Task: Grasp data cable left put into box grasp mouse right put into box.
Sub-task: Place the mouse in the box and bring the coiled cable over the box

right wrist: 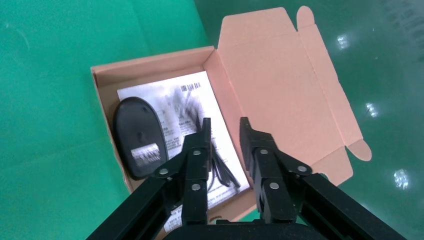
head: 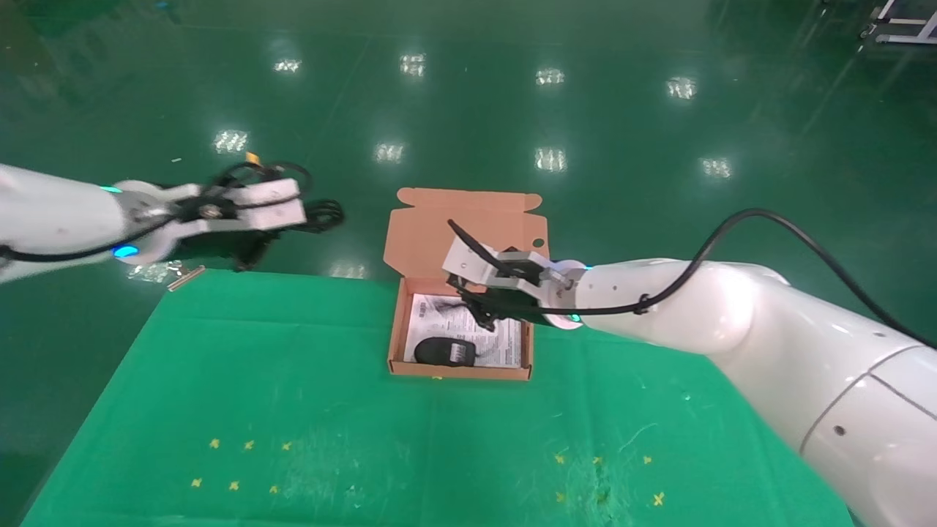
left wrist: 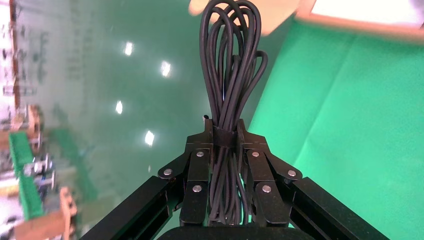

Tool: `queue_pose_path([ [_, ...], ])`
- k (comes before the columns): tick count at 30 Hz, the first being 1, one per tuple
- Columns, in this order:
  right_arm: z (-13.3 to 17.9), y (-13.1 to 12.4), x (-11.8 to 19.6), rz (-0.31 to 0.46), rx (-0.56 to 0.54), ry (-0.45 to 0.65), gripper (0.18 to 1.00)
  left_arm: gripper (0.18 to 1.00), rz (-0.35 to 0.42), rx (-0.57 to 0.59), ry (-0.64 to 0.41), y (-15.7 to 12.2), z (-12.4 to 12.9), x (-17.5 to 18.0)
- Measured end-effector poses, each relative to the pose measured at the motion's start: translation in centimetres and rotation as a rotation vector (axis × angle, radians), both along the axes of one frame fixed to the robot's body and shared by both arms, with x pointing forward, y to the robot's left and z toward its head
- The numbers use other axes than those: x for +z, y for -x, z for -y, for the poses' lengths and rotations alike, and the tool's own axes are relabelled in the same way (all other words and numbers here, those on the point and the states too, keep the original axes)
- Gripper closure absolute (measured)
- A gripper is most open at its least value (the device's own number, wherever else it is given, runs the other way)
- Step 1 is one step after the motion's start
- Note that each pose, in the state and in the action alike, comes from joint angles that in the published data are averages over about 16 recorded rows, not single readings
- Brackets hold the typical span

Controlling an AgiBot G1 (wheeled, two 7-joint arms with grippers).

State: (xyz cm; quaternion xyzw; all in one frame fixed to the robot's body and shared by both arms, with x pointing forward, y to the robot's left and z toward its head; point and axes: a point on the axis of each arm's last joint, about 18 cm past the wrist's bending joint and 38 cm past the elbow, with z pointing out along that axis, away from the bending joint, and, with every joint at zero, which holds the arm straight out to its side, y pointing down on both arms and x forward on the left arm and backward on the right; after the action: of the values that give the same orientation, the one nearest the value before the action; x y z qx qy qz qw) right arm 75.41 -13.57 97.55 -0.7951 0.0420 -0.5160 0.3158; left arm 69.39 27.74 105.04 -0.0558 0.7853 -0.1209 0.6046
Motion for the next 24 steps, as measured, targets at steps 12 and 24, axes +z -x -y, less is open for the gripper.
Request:
queue_pose_path([
  [12, 7.3, 1.2, 3.5, 0.065, -0.075, 0.009, 0.717, 0.924, -0.006, -0.196, -0.003, -4.5, 8.1, -5.3],
  [24, 13.8, 4.8, 6.6, 0.125, -0.13, 0.023, 0.442, 0.924, 0.007, -0.319, -0.052, -6.9, 14.1, -9.6],
])
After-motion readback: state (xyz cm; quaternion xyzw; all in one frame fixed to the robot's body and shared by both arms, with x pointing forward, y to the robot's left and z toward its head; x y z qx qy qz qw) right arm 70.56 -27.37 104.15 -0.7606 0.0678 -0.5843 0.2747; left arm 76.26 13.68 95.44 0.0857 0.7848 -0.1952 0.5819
